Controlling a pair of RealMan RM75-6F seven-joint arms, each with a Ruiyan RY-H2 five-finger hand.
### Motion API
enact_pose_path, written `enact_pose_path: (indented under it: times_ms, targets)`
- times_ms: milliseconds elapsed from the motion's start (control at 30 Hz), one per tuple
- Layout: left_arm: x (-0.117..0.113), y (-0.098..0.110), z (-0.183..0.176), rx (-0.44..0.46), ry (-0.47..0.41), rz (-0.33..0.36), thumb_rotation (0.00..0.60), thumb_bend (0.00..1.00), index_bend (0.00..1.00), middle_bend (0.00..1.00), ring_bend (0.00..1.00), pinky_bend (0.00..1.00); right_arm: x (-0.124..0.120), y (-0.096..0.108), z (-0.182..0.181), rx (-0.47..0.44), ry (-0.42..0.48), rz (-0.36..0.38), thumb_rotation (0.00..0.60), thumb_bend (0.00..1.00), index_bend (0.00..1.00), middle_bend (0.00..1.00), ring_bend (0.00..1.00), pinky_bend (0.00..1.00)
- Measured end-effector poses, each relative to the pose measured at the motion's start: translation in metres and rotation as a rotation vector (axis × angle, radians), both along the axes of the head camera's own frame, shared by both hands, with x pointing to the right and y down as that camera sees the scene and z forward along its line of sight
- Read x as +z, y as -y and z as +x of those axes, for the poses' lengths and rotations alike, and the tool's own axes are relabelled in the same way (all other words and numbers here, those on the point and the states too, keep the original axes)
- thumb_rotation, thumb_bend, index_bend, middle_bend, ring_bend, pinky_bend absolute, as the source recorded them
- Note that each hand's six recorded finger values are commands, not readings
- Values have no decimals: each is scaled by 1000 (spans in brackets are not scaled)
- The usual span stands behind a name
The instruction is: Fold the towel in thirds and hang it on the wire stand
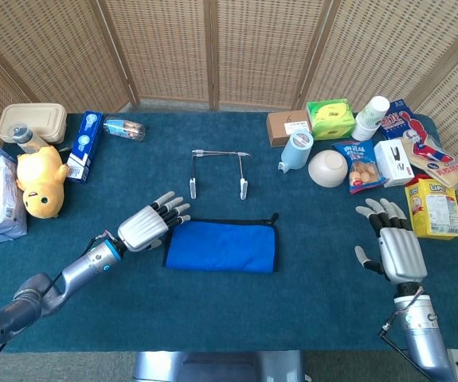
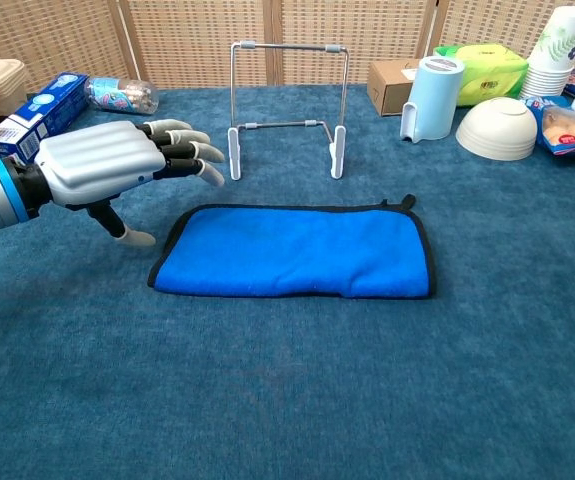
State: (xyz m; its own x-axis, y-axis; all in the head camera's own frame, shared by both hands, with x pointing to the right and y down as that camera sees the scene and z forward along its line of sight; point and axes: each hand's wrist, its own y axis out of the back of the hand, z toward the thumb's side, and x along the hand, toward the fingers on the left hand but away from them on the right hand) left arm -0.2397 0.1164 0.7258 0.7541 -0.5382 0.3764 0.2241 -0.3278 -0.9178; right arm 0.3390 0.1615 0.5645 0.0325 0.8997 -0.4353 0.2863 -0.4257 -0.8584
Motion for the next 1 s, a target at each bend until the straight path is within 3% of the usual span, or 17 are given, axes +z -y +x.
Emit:
enact_pose_path:
  times_ms: [1000]
  targets:
    - [7, -4, 17, 0, -13, -18, 600, 285, 204, 105, 0, 0, -2, -2, 5, 23, 7, 1, 600, 319, 172, 106, 0, 19]
